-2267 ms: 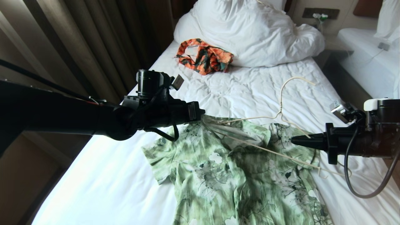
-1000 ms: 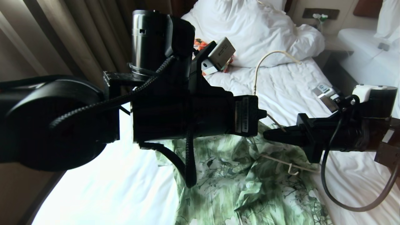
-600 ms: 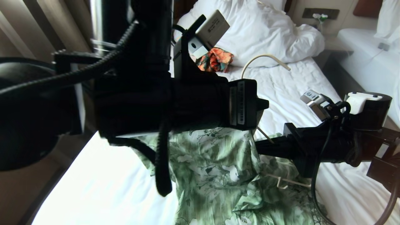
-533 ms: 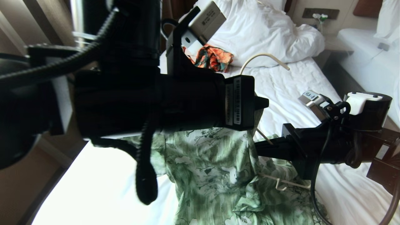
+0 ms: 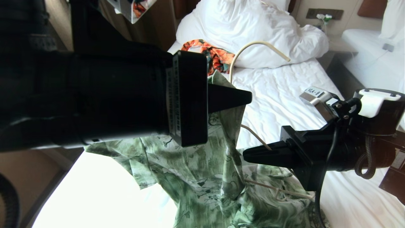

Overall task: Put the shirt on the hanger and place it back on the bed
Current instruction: Hook one side of the shirt onto the hanger

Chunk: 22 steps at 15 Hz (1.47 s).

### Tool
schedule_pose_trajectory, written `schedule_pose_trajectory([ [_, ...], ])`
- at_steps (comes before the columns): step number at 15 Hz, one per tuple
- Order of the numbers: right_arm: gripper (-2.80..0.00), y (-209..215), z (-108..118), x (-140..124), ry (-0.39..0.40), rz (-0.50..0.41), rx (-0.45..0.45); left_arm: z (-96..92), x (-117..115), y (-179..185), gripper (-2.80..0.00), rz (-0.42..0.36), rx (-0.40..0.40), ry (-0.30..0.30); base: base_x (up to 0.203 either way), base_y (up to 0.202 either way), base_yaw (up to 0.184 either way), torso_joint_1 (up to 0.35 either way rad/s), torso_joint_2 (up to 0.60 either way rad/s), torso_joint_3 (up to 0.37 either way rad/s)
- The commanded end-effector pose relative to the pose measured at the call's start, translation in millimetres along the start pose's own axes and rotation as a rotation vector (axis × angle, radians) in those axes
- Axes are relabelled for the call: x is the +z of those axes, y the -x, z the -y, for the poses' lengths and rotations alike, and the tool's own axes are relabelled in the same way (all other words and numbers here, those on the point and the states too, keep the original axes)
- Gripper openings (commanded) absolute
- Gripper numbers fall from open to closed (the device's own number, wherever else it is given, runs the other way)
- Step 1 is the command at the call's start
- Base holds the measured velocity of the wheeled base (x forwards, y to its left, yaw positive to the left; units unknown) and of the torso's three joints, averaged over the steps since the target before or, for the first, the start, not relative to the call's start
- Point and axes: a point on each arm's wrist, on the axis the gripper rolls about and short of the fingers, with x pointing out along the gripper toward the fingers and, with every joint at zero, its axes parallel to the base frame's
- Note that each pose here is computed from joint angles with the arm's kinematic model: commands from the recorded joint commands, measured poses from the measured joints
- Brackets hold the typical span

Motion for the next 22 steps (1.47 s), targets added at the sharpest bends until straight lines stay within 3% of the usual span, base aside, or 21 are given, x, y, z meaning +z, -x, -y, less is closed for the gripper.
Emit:
schedule_pose_trajectory([
  [1, -2.8, 0, -14, 9, 0.013, 0.018, 0.032, 3.1, 0, 4, -2.8, 0.002, 0.005, -0.002, 0.0, 0.0, 0.0, 0.0, 0.0, 0.0],
  [8, -2.8, -1, -19, 5, 0.003, 0.011, 0.046, 8.6, -5, 3, -2.8, -0.013, 0.018, -0.03, 0.0, 0.0, 0.0, 0.0, 0.0, 0.0],
  [9, -2.8, -1, -19, 6, 0.005, 0.012, 0.045, 10.4, -6, 3, 0.0, -0.021, 0.011, -0.042, 0.0, 0.0, 0.0, 0.0, 0.0, 0.0],
  [17, -2.8, -1, -11, 8, 0.036, 0.039, -0.023, 13.5, -25, 8, 0.0, -0.175, 0.014, -0.064, 0.0, 0.0, 0.0, 0.0, 0.0, 0.0],
  [20, -2.8, -3, -8, 7, 0.053, 0.055, -0.037, 13.8, -42, 6, 0.0, -0.28, 0.106, -0.091, 0.0, 0.0, 0.0, 0.0, 0.0, 0.0],
  [22, -2.8, -4, -8, 7, 0.055, 0.055, -0.036, 13.6, -47, 9, 0.0, -0.289, 0.126, -0.098, 0.0, 0.0, 0.0, 0.0, 0.0, 0.0],
])
